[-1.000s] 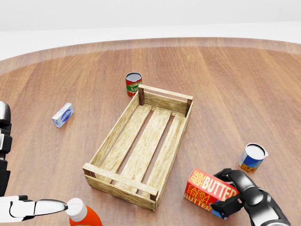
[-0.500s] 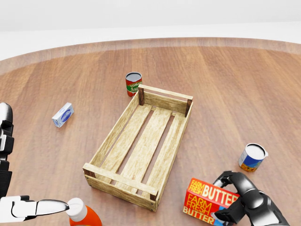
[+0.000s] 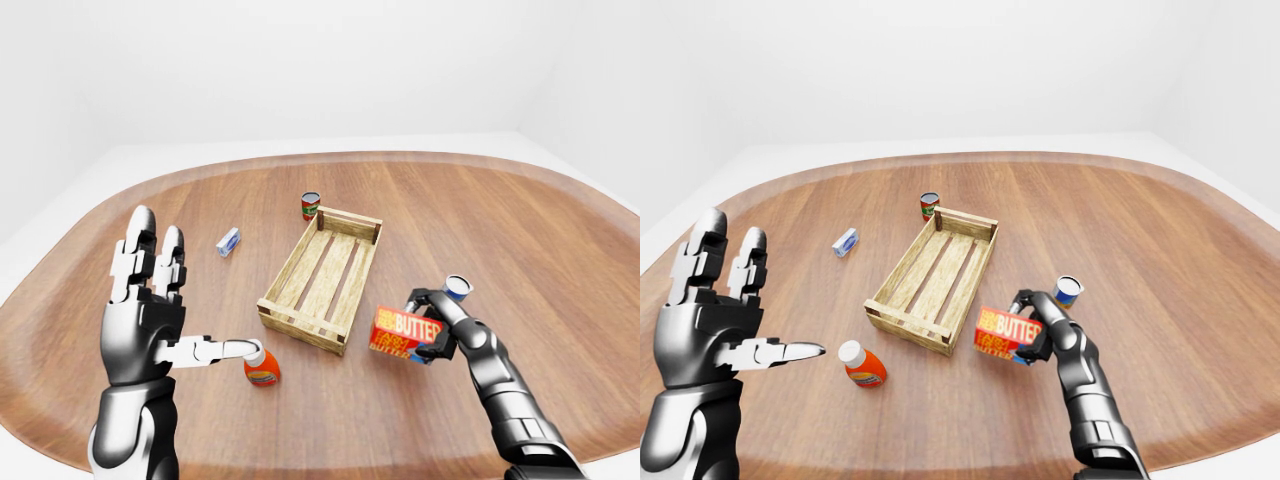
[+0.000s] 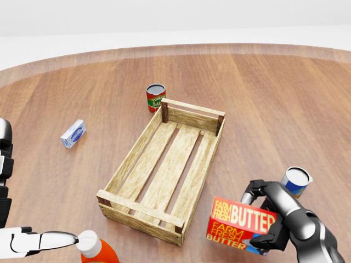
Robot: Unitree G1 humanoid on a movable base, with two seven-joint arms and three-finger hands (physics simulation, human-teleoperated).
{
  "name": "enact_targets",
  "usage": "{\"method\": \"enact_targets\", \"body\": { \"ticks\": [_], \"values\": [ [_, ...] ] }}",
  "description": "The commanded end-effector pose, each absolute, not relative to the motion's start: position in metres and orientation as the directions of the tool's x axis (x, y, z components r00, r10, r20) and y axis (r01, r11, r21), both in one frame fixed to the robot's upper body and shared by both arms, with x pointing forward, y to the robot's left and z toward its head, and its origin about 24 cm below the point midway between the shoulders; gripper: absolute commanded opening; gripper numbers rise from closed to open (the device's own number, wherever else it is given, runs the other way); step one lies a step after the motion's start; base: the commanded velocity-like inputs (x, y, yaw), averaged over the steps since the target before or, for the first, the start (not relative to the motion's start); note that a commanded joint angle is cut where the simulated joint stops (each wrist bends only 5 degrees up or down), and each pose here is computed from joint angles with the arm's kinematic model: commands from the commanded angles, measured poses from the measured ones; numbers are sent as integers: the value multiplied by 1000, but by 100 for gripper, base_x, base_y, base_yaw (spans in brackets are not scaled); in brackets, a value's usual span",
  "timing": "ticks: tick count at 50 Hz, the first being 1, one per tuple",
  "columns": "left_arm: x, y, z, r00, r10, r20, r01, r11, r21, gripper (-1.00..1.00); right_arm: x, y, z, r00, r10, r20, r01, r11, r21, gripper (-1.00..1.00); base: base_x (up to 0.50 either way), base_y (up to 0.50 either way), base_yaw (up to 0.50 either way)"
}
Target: Pick up the butter and put it in the tray.
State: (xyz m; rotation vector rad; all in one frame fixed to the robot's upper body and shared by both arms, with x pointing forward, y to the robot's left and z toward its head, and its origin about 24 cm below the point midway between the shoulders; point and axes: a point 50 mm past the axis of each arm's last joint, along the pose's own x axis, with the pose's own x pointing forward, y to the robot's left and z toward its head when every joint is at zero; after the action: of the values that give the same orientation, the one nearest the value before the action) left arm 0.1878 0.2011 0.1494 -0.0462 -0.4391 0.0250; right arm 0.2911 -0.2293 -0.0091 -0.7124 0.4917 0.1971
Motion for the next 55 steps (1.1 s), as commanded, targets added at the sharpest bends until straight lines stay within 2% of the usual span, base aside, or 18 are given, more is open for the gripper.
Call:
{"method": "enact_targets", "body": {
  "ticks": [1, 13, 27, 33, 55],
  "values": [
    [187, 202, 150, 903, 35, 429, -15, 999, -50, 100, 298, -223, 26, 923, 50, -382, -306, 696, -650, -100, 0, 0, 0],
    [187, 201, 150, 904, 34, 425, -14, 999, -49, 100, 309, -210, 69, 963, 110, -247, -258, 644, -720, -100, 0, 0, 0],
    [191, 203, 150, 903, 44, 427, -23, 998, -53, 100, 343, -200, 78, 982, 67, -175, -165, 748, -643, -100, 0, 0, 0],
    [190, 205, 153, 896, 51, 442, -29, 998, -56, 100, 358, -195, 60, 970, 13, -242, -157, 795, -586, -100, 0, 0, 0],
    [192, 204, 150, 902, 48, 429, -26, 998, -57, 100, 395, -169, 71, 941, -47, -335, -154, 822, -548, -100, 0, 0, 0]
  ]
}}
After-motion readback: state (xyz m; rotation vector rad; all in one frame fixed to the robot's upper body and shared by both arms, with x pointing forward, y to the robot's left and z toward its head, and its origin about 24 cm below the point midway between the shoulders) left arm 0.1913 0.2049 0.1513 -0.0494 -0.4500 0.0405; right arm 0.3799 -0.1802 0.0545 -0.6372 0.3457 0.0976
